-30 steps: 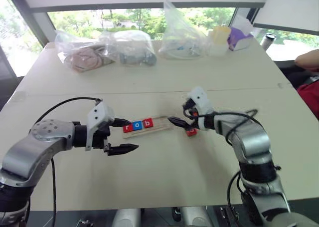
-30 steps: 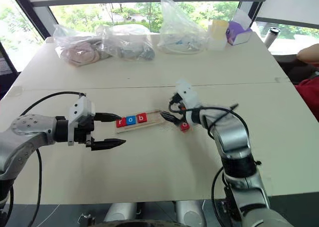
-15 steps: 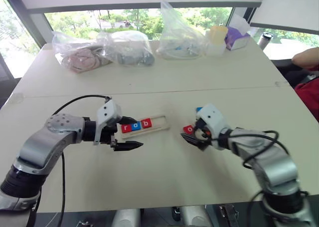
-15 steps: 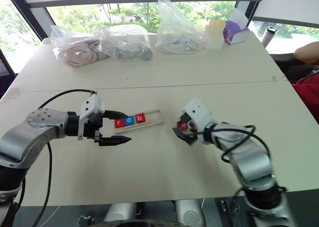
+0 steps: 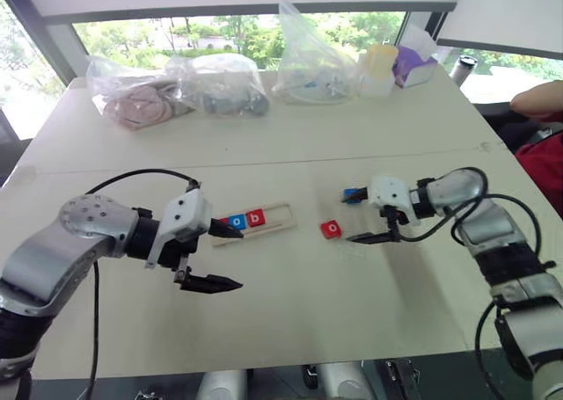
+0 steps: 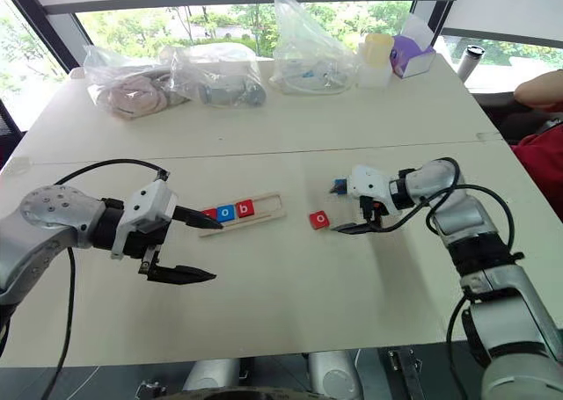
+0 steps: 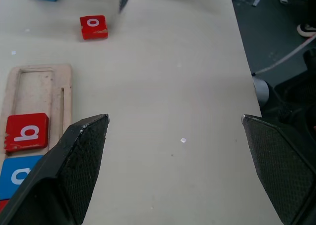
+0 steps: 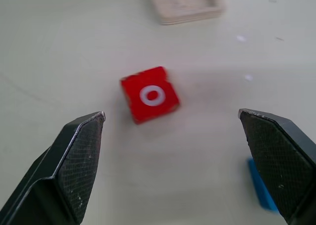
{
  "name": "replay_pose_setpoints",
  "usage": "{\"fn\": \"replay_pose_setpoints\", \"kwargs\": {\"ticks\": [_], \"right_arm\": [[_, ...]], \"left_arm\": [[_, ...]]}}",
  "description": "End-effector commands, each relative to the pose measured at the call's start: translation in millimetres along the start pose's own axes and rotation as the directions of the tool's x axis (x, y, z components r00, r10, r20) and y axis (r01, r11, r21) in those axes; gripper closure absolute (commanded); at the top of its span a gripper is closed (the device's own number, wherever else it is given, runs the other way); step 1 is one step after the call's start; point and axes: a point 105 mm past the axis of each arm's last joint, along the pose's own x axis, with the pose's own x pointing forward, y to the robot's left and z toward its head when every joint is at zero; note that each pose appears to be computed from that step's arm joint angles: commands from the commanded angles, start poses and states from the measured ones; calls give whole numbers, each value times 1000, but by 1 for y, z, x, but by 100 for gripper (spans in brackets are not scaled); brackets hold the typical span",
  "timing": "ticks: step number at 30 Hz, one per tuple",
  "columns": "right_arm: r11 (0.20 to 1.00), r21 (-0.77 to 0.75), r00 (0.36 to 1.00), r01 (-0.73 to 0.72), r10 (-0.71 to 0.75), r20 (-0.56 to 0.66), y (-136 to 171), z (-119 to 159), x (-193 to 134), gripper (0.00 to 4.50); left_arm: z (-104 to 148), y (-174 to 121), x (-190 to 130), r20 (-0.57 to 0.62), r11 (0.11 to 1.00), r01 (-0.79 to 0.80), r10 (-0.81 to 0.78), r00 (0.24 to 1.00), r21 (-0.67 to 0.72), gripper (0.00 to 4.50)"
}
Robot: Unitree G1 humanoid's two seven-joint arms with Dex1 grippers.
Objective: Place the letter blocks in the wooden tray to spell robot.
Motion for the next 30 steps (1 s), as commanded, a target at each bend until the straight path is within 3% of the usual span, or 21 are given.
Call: {"fn": "replay_pose_setpoints", "kwargs": {"ticks": [1,5,6,9,12,13,17,22,26,30], "right_arm": [[996,-65,998,-68,68,1,0,4,2,3],[991,-72,994,-109,108,-9,-2,0,9,3],[991,-65,993,-114,114,-2,-4,-1,11,26],[992,-30,992,-124,125,13,-8,-4,20,132],[991,-17,991,-132,132,20,-10,-4,24,303],[991,-14,991,-133,133,27,-12,-3,24,339],[993,36,990,-117,113,85,-19,9,22,339],[996,65,976,-61,45,213,-42,57,26,339],[999,38,981,-40,32,191,-49,73,36,339],[999,-26,995,-22,25,98,-60,84,69,339]], "left_arm": [[6,-5,-6,2,999,-41,41,999,9,0],[4,-10,-10,-8,997,-69,68,998,-18,0],[3,-9,-11,-11,997,-79,79,997,-25,0],[-1,-7,-14,-17,992,-116,115,993,-52,0],[-7,-4,-16,-33,988,-137,135,990,-69,0],[-11,-1,-18,-44,986,-148,145,988,-77,0],[-21,5,-27,-70,978,-187,181,981,-88,0],[-39,15,-46,-114,955,-270,256,960,-126,0],[-51,18,-55,-144,940,-308,288,947,-145,0],[-61,22,-58,-157,922,-354,330,931,-155,0]]}}
